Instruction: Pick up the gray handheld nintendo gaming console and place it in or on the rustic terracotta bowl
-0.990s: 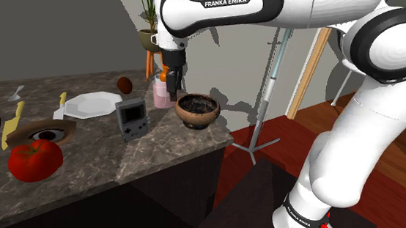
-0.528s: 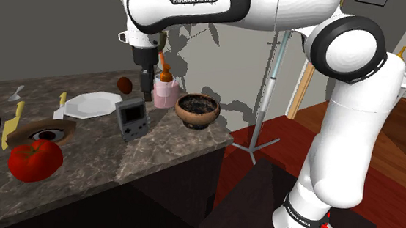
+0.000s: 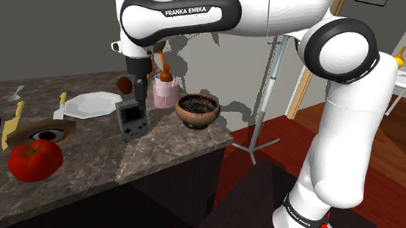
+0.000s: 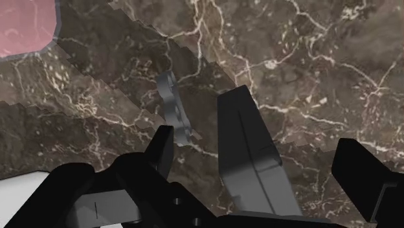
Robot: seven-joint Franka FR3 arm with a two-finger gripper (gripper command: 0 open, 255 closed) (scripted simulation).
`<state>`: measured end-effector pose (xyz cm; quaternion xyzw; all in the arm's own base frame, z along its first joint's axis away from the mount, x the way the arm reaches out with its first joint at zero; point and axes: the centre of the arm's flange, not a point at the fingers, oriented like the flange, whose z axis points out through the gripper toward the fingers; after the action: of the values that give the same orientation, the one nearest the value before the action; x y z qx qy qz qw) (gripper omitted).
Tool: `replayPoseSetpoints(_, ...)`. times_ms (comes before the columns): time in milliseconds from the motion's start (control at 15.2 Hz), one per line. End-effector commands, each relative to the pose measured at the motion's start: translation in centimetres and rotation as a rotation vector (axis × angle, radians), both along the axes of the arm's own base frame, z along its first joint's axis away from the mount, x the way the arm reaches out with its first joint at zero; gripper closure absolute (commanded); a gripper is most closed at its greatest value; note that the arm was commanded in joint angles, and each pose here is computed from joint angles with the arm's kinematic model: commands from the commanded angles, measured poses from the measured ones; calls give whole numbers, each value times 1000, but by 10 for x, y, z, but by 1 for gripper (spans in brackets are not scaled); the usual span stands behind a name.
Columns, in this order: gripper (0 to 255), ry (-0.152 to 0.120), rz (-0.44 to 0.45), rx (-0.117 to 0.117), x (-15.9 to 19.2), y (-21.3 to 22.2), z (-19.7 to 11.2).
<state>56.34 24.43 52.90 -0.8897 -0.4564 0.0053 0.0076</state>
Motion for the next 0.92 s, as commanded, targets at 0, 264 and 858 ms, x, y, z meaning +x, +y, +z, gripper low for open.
replayPoseSetpoints(0, 0, 0, 0, 0, 1, 1, -9)
replayPoseSetpoints(264, 0, 0, 0, 0, 1, 1, -9)
replayPoseSetpoints(858, 255, 0, 0, 0, 1, 1, -9)
